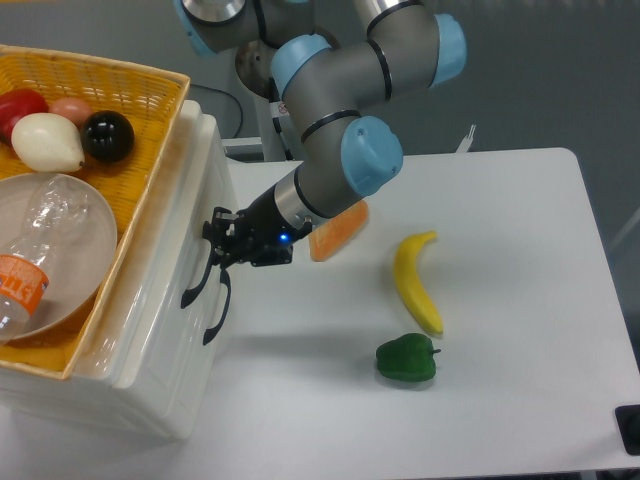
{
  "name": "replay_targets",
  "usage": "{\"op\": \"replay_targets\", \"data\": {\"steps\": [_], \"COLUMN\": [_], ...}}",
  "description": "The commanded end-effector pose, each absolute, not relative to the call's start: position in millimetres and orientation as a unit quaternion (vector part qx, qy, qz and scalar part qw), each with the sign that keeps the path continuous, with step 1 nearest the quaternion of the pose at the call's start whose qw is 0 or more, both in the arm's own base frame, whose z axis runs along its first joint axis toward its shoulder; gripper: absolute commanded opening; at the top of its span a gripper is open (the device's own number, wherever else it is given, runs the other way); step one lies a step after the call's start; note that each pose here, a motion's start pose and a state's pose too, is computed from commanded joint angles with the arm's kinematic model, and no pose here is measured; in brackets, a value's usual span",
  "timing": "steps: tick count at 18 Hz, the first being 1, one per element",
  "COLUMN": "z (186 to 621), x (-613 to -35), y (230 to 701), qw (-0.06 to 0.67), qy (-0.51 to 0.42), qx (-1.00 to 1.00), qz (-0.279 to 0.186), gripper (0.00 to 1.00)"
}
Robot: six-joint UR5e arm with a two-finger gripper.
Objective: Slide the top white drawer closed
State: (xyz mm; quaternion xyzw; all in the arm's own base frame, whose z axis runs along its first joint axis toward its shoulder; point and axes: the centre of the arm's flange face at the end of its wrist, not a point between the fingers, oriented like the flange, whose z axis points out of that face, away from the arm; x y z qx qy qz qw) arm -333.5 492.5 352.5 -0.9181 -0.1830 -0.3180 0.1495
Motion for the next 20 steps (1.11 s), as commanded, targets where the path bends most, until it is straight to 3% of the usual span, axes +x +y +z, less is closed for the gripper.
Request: {"op": "replay_targets", "data": {"steps": [7,12,14,16,17,20], "z": [354.3,345.7,341.9,335.0,331.7,322.2], "x": [-430.4,-499.9,-522.9,-543.2,-550.0,-561.4], "y": [458.2,407.7,379.7,354.6,343.4,322.4], "qw": [0.193,0.212,0.222,0.228,0.22,0.166], "qy": [-0.221,-0.208,-0.178,-0.154,-0.144,-0.109], "qx": [-0.925,-0.941,-0.948,-0.953,-0.958,-0.976], "qz": [-0.24,-0.16,-0.142,-0.128,-0.118,-0.085], "gripper": [0.28,0.43,0.64,0.93,1.0,1.0]}}
